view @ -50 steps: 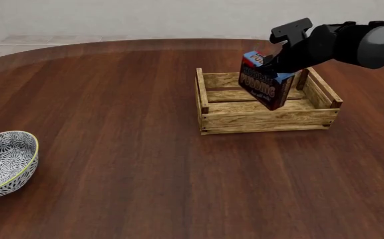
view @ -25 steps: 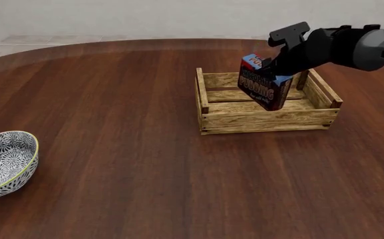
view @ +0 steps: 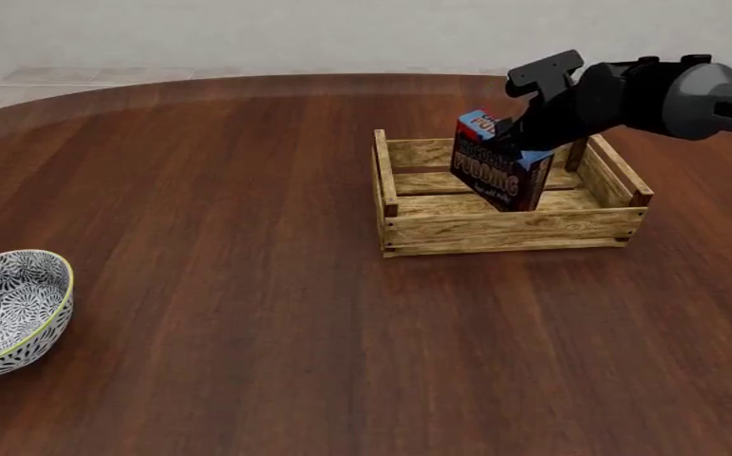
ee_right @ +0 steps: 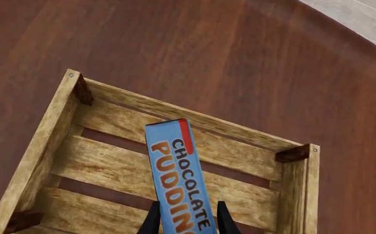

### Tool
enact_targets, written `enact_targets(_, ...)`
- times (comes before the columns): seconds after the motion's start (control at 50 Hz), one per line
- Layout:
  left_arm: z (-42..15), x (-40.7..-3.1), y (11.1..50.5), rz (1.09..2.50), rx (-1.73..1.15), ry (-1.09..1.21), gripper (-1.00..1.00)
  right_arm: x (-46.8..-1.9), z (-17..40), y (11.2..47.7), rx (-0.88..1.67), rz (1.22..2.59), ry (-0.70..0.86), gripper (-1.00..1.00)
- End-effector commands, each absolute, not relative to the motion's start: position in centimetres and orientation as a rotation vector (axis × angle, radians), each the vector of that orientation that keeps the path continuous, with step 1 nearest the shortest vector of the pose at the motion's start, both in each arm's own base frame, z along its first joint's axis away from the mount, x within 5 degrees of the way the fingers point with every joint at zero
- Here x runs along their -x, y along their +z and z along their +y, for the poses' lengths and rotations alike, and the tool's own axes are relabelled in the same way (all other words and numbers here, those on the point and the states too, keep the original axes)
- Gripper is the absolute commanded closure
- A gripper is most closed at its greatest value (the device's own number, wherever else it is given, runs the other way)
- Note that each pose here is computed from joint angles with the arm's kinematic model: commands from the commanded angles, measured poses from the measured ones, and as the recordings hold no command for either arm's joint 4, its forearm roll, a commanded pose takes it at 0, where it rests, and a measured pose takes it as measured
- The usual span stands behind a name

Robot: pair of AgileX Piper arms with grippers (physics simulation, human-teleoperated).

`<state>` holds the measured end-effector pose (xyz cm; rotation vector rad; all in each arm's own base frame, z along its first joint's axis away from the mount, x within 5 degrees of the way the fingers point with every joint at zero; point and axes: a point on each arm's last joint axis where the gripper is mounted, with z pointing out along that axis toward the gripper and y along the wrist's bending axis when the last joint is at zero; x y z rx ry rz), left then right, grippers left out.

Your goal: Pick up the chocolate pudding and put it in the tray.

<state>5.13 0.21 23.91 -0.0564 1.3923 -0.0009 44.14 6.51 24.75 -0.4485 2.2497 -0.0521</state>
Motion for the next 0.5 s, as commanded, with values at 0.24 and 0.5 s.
enact_targets(0.24, 0.2, -5.1, 23.9, 1.391, 0.057, -0.001, -1.00, -44.3, 6.5, 24.0, 0.432, 2.261, -0.043, 1.00)
enact_targets(0.5, 0.2, -5.0, 24.2, 1.391, 0.056, -0.002, -1.00, -44.5, 6.5, 23.5, 0.440, 2.270, -0.047, 1.00)
